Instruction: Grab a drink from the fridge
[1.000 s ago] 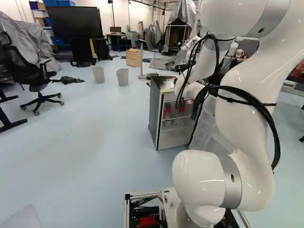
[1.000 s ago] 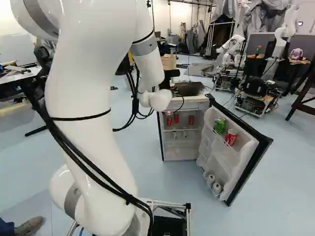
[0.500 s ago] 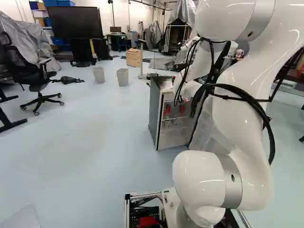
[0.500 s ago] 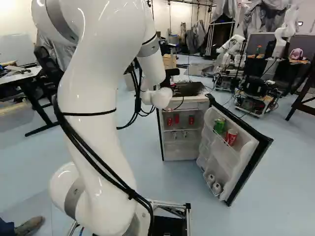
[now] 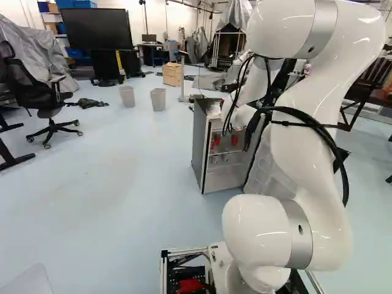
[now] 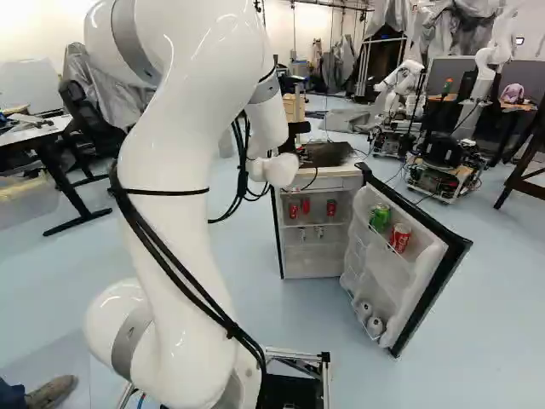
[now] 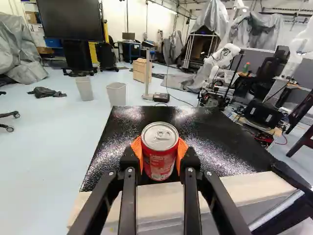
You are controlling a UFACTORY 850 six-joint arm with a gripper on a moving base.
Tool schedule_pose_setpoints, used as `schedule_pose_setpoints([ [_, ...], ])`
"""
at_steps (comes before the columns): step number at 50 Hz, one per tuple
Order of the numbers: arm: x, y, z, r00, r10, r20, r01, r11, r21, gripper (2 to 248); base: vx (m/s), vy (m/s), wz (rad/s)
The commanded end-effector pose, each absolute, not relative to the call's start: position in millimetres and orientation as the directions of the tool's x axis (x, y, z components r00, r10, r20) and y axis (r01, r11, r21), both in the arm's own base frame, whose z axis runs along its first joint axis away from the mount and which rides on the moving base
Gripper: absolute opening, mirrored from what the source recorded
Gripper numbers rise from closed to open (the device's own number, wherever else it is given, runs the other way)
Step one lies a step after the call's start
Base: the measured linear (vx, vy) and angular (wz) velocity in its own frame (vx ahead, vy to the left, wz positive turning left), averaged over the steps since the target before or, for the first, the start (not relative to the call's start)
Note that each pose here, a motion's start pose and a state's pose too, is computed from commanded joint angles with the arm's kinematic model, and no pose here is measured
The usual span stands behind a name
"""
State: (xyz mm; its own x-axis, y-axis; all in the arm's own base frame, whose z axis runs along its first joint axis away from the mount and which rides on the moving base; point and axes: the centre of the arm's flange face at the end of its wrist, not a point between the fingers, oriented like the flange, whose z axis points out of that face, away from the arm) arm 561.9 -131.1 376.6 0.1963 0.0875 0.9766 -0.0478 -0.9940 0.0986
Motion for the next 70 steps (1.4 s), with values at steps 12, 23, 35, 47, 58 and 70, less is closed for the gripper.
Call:
schedule_pose_setpoints([
  [12,562.0,-131.1,376.5,0.196,0.087,0.977,-0.048,-0.994,0.099,90,0.000,0.000,0.000],
  [23,562.0,-131.1,376.5,0.196,0.087,0.977,-0.048,-0.994,0.099,90,0.000,0.000,0.000],
  [35,562.0,-131.1,376.5,0.196,0.087,0.977,-0.048,-0.994,0.099,90,0.000,0.000,0.000],
  [47,561.6,-130.9,383.8,0.185,0.091,0.979,-0.049,-0.994,0.101,90,0.000,0.000,0.000],
  [58,561.0,-130.8,395.1,0.167,0.095,0.981,-0.051,-0.993,0.105,90,0.000,0.000,0.000],
  [70,560.4,-131.0,395.5,0.188,0.095,0.978,-0.051,-0.993,0.106,90,0.000,0.000,0.000],
])
